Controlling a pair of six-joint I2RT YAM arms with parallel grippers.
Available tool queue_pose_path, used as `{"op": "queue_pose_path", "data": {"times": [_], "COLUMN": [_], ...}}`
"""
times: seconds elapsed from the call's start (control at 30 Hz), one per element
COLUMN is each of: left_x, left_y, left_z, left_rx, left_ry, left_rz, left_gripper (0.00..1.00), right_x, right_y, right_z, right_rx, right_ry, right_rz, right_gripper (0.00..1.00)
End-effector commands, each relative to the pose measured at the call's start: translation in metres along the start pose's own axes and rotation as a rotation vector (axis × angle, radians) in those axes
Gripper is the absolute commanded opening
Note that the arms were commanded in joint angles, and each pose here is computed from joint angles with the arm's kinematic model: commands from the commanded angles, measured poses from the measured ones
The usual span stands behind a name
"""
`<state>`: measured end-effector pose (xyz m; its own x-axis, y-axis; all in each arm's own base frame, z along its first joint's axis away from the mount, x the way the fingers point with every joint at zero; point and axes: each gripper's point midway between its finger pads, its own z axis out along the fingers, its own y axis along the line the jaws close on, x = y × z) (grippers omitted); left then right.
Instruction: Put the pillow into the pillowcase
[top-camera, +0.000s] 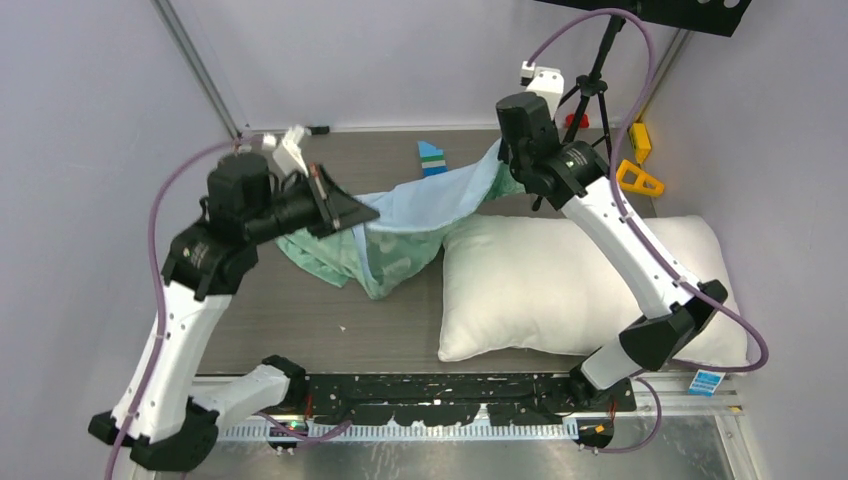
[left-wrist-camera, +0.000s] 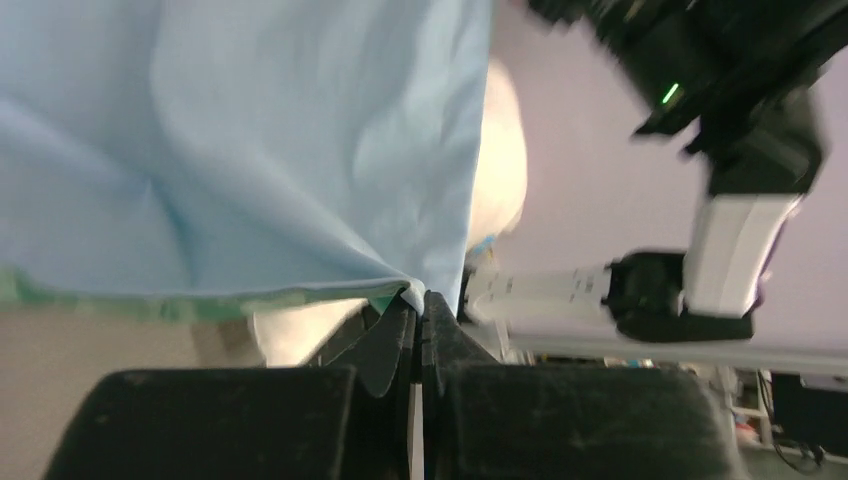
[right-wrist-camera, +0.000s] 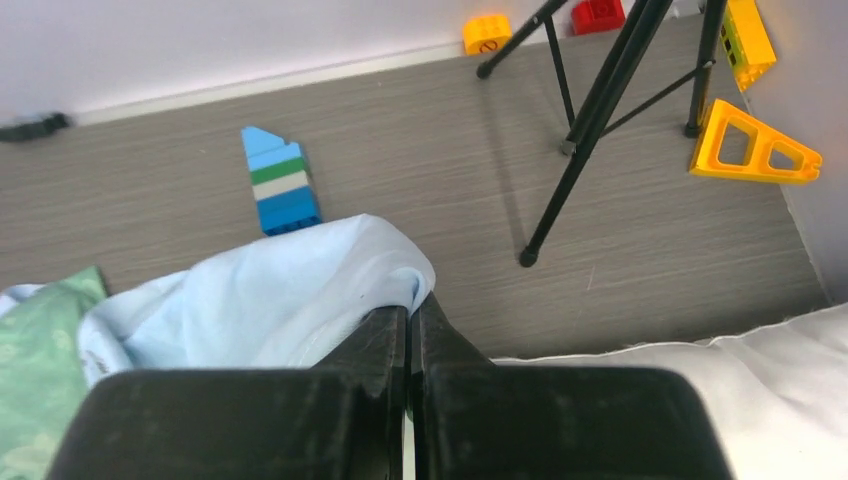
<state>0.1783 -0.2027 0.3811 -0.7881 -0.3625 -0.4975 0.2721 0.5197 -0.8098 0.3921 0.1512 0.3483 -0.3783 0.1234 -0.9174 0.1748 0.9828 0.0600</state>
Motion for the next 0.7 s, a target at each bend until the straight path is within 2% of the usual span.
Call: {"op": "queue_pose_path", "data": {"times": [0.0, 0.1, 0.2, 0.3, 0.4, 0.5, 0.6, 0.67], "left_x": [-0.119, -0.184, -0.231, -0.262, -0.283, -0.297, -0.318, -0.34], "left_y": [-0.1, -0.161, -0.212, -0.251, -0.246, -0.231, -0.194, -0.14], "left_z": [-0.036, -0.06, -0.06, -0.048, -0.014, 0.006, 0.018, 0.027], "left_rx": [0.073, 0.138, 0.265, 0.463, 0.518, 0.464, 0.353, 0.224], "left_ry": [-0.388, -0.61, -0.749, -0.848, -0.877, -0.894, -0.892, -0.878], "left_rz": [0.286, 0.383, 0.422, 0.429, 0.405, 0.401, 0.346, 0.239], "left_gripper": [0.0, 0.0, 0.0, 0.0, 0.0, 0.0, 0.0, 0.0], "right_x": [-0.092, -0.16, -0.231, -0.274, -0.297, -0.305, -0.294, -0.279], "right_y": [-0.013, -0.028, -0.064, -0.097, -0.124, -0.136, -0.104, -0.064], "right_z": [-0.063, -0.107, -0.167, -0.228, -0.299, -0.35, -0.361, -0.341], "right_rx": [-0.107, -0.152, -0.146, -0.207, -0.373, -0.527, -0.723, -0.825], "right_ry": [-0.218, -0.381, -0.579, -0.735, -0.886, -0.987, -0.92, -0.8], "right_rz": [0.2, 0.284, 0.386, 0.485, 0.555, 0.572, 0.525, 0.483], "right_gripper": [0.0, 0.0, 0.0, 0.0, 0.0, 0.01, 0.0, 0.0]}}
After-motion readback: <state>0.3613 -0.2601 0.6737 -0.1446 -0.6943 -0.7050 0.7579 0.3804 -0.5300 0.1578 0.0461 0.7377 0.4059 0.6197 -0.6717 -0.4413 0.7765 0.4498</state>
